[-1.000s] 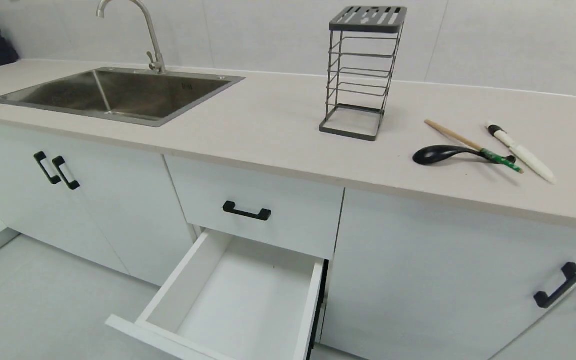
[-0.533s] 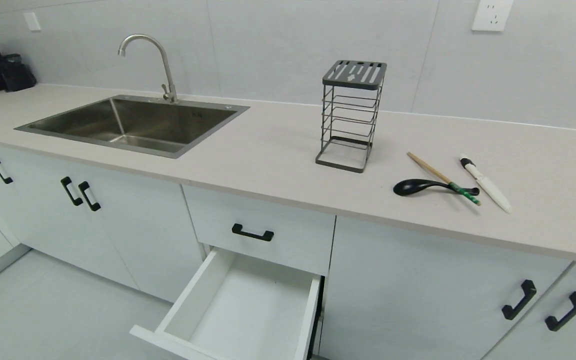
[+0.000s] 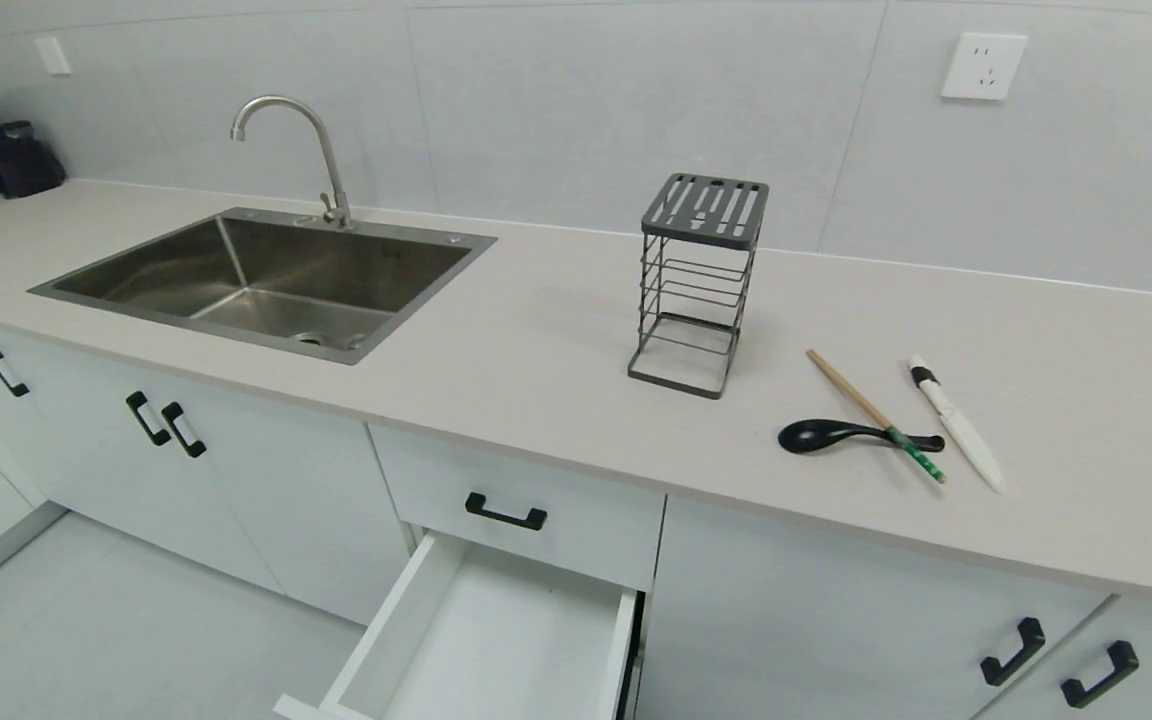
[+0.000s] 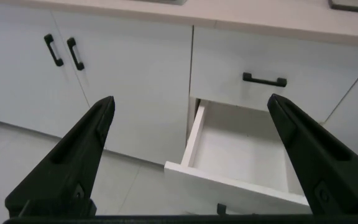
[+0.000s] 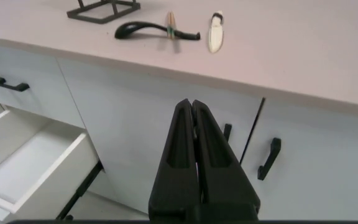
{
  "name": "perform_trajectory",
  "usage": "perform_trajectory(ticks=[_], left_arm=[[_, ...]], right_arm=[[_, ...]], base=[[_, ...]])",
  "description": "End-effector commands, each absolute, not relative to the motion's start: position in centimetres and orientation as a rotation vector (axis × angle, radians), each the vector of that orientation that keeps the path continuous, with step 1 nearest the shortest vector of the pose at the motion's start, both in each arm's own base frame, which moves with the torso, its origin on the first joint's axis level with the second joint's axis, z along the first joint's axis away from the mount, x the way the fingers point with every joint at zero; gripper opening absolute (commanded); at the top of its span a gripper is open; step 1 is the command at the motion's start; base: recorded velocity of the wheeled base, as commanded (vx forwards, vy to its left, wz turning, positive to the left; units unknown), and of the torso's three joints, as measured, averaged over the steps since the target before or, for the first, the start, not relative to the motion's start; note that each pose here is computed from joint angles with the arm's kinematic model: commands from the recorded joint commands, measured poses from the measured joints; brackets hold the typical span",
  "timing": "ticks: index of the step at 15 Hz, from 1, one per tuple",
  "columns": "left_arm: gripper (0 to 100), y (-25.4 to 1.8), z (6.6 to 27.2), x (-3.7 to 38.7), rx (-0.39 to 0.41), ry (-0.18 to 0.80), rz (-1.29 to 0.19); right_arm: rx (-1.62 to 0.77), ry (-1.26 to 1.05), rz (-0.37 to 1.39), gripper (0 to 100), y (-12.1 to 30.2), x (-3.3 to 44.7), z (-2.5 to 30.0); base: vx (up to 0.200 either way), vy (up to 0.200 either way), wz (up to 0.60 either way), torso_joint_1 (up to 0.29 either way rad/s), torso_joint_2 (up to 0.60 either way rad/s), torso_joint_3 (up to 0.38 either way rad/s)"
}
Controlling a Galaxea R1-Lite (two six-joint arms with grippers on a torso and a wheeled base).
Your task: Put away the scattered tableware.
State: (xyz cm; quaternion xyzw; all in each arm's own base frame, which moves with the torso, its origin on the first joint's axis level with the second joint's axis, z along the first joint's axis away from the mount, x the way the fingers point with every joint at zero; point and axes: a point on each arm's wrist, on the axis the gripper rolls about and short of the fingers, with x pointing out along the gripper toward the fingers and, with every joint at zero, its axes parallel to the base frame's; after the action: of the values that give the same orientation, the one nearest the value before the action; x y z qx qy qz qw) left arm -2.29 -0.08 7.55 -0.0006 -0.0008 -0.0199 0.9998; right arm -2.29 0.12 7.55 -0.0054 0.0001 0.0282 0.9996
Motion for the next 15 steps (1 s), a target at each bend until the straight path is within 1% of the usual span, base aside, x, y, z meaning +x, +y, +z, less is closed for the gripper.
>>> perform_trajectory(ticks=[1,4,6,7,10,15], left_arm=[[100,-0.08,7.55,-2.28,-0.002,0.000,-0.040],[100,-0.08,7.55,-2.28,-0.002,0.000,-0.040],[100,-0.08,7.55,-2.28,-0.002,0.000,-0.040],[100,-0.08,7.55,-2.28,0.000,0.000,-0.040],[100,-0.08,7.55,-2.28,0.000,0.000,-0.040],[100,-0.08,7.55,-2.28,0.000,0.000,-0.040]], right_arm=[[-0.011,0.000,0.057,0,0.12,-2.28,7.55],[-0.012,0.000,0.057,0,0.12,-2.28,7.55],[-0.011,-0.002,0.057,0,0.12,-2.30,7.59],[-0.012,0.000,0.057,0,0.12,-2.28,7.55],[-0.012,0.000,0.055,0,0.12,-2.28,7.55],[-0.011,0.000,0.057,0,0.12,-2.28,7.55]], base=[[0.000,0.000,-0.60,0.266,-0.52,-0.251],[0.000,0.000,-0.60,0.292,-0.54,-0.266],[0.000,0.000,0.00,0.273,-0.53,-0.242],[0.000,0.000,0.00,0.144,-0.27,-0.124],[0.000,0.000,0.00,0.049,-0.09,-0.043],[0.000,0.000,0.00,0.000,0.00,0.000]])
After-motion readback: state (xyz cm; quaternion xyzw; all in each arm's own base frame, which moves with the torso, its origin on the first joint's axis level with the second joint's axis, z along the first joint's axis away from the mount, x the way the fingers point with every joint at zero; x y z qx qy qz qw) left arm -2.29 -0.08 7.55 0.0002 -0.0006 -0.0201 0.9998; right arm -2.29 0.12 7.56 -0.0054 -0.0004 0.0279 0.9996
